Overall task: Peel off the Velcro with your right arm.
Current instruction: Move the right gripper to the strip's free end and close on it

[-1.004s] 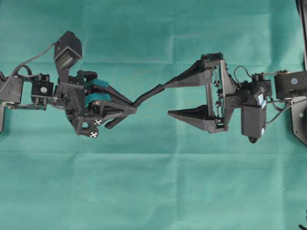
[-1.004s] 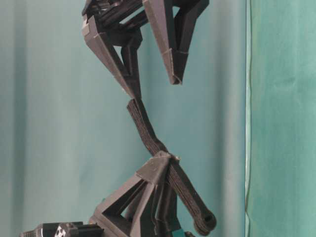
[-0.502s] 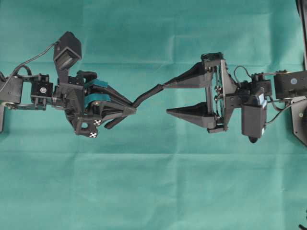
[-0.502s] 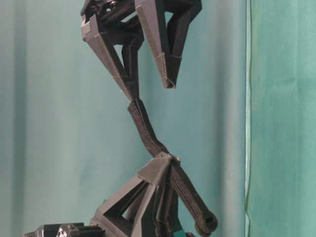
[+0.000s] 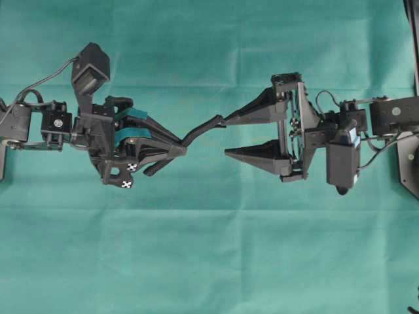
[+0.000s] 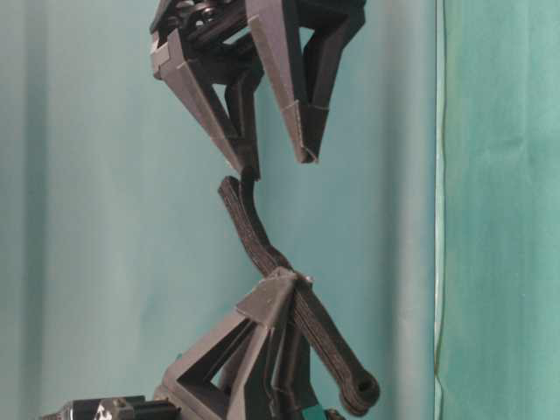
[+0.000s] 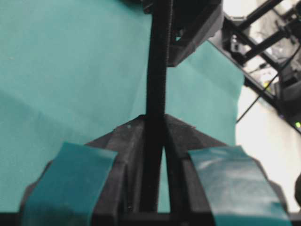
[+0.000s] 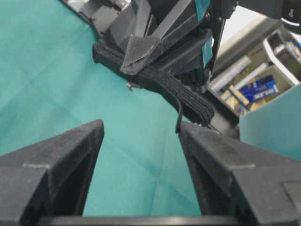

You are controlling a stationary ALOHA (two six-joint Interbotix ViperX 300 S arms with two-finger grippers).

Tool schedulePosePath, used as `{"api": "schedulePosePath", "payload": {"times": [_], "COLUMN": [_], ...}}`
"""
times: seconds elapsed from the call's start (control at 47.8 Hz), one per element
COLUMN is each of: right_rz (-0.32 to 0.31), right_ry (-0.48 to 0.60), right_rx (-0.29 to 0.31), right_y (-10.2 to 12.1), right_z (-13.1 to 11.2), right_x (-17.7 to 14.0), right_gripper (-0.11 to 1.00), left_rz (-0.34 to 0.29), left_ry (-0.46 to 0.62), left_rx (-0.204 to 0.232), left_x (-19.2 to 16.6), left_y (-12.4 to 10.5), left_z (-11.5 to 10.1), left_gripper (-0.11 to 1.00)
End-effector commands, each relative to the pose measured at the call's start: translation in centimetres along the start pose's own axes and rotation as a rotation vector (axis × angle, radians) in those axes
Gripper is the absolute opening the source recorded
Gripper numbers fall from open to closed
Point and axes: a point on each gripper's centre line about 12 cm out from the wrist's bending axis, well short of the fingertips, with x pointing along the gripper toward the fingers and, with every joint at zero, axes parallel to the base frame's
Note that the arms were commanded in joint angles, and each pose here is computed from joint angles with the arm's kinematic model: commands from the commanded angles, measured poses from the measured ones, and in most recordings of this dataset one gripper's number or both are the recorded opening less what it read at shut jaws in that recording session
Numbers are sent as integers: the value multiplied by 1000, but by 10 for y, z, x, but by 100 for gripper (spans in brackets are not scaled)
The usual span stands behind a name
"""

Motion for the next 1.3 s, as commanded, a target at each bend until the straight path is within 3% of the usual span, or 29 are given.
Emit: {"api": "schedulePosePath", "payload": {"times": [0.0,0.899,0.983,1.15,1.276], "right_rz": [-21,-34,-38,-43,-42], "right_ry": [-49,-74,-86,-95,-93], "right_rx": [-6,-12,-15,-15,-15], "right_y": [-6,-12,-12,-13,-12], "right_z": [12,19,20,21,20], "right_x": [3,11,11,11,10], "right_gripper": [27,24,18,-5,-9], "left_rz": [-21,-17,-16,-15,-14], "left_ry": [-30,-24,-23,-22,-20], "left_rx": [-2,-2,-2,-2,-2], "left_x": [-2,-1,-2,-1,-1], "left_y": [-6,-5,-4,-4,-4], "left_z": [9,7,6,6,5], "left_gripper": [10,10,10,10,10]}}
